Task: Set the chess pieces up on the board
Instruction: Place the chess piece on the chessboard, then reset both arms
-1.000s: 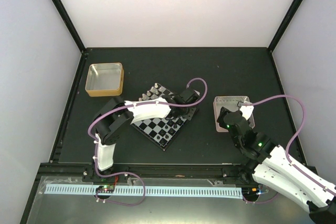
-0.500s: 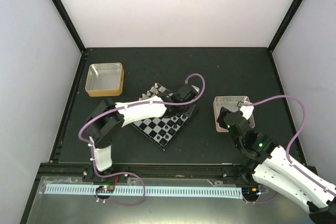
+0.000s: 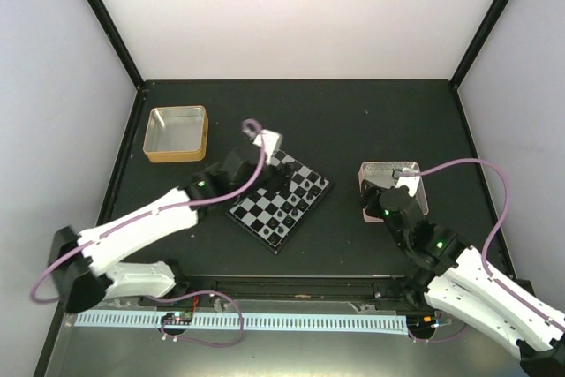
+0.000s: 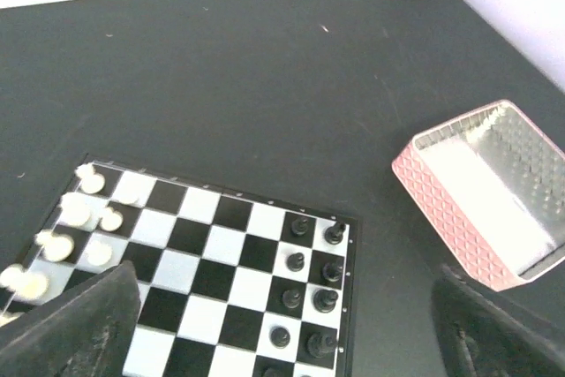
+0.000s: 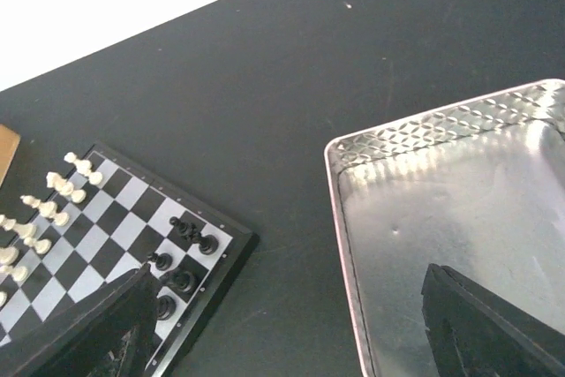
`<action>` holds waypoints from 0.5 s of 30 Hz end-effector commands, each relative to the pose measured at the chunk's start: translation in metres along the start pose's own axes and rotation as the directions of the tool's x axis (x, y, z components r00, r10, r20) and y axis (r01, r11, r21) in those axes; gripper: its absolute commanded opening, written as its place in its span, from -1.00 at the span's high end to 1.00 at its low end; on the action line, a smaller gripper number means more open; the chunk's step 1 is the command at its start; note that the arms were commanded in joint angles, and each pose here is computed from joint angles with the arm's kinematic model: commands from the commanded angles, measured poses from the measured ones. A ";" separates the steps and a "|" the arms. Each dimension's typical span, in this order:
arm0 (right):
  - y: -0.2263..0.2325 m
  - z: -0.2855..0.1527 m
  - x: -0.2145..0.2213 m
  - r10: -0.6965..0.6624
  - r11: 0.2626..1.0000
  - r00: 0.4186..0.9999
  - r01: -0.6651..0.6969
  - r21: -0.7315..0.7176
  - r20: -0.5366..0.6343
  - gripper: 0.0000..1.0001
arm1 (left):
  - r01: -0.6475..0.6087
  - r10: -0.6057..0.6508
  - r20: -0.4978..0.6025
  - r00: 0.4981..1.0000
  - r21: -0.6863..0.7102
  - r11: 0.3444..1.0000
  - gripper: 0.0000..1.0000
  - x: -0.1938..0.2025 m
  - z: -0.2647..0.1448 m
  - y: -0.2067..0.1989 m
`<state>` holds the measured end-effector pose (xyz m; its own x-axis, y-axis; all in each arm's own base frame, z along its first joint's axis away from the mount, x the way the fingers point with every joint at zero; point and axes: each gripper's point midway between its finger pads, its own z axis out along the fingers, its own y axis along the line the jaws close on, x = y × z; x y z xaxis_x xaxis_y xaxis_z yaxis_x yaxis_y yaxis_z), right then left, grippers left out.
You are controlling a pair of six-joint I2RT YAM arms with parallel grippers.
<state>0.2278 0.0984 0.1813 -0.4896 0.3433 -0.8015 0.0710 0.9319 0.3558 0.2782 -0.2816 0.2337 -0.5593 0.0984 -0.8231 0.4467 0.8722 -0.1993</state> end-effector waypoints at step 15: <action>0.010 -0.062 -0.064 -0.072 0.990 0.988 0.087 -0.110 0.135 -0.78 | 0.119 -0.087 0.430 0.899 -0.047 0.992 -0.98 -0.001 -0.206 0.099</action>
<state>0.2150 0.1053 0.2436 -0.4371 0.2830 -0.8537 -0.1127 0.9245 0.3642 0.1947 -0.1289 0.3241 -0.2601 -0.2120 -0.9420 0.3865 0.8712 -0.3027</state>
